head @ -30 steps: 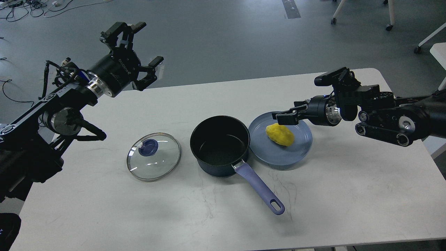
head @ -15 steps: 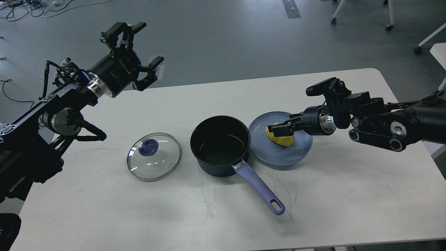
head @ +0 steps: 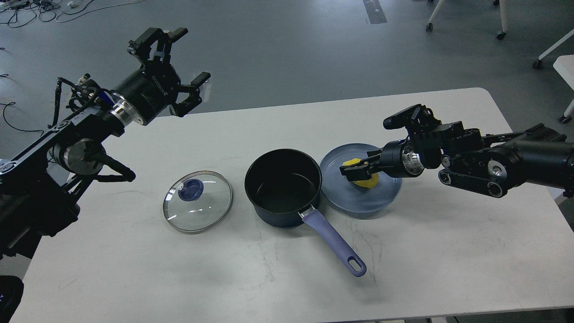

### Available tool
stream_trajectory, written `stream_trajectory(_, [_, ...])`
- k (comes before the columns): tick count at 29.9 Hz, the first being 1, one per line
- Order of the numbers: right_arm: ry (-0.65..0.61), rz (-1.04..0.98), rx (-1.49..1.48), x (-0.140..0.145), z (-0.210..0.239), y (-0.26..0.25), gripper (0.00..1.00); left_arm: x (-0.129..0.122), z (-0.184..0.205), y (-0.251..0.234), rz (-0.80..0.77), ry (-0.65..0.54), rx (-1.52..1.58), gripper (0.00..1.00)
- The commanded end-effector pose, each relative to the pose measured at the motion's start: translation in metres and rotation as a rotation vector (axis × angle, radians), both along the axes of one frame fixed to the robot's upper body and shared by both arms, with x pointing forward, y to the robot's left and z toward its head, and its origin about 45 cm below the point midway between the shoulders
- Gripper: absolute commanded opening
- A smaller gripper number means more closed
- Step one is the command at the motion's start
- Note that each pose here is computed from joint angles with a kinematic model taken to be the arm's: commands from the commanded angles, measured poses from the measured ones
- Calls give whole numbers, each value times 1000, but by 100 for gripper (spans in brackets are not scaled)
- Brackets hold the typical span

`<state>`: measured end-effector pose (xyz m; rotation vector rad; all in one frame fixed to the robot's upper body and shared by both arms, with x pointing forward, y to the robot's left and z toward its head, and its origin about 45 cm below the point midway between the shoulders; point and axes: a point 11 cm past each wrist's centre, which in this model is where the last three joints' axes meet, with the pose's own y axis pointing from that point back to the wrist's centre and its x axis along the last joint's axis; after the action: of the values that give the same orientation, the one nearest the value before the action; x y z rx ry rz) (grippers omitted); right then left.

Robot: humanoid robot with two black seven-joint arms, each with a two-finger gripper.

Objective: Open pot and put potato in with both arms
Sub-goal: 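Close the right gripper around the yellow potato, then lift the potato and carry it over the saucepan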

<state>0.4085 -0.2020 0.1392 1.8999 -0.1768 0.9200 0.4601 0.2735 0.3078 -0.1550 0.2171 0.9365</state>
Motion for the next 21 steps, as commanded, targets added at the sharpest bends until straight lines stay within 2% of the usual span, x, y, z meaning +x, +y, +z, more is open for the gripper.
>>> stream_trajectory(1, [10, 10, -25, -3, -6, -1, 92, 0, 0, 0, 0, 2, 2, 98])
stream_trajectory(5, [12, 13, -31, -4, -7, -2, 86, 0, 0, 1, 2, 2, 3, 98])
stream_trajectory(7, [12, 13, -31, -4, -7, -2, 68, 0, 0, 1, 3, 1, 2, 98])
stream_trajectory(8, [12, 14, -30, -4, -7, -2, 64, 0, 0, 1, 3, 1, 2, 98])
stream_trajectory(10, [7, 14, -31, -2, -6, -1, 44, 0, -1, 1, 2, 2, 2, 98])
stream_trajectory(11, [7, 14, -31, -2, -6, -1, 44, 0, -1, 1, 2, 2, 2, 98])
stream_trajectory(12, [-3, 9, -35, 1, -5, -2, 37, 0, -1, 1, 4, 3, 1, 98])
stream_trajectory(15, [-12, 10, -34, 5, -2, 1, 30, 0, -1, 3, 7, 3, 5, 98])
stream_trajectory(21, [-24, 16, -32, 8, 2, 4, 27, 0, -1, 3, 7, 3, 5, 98])
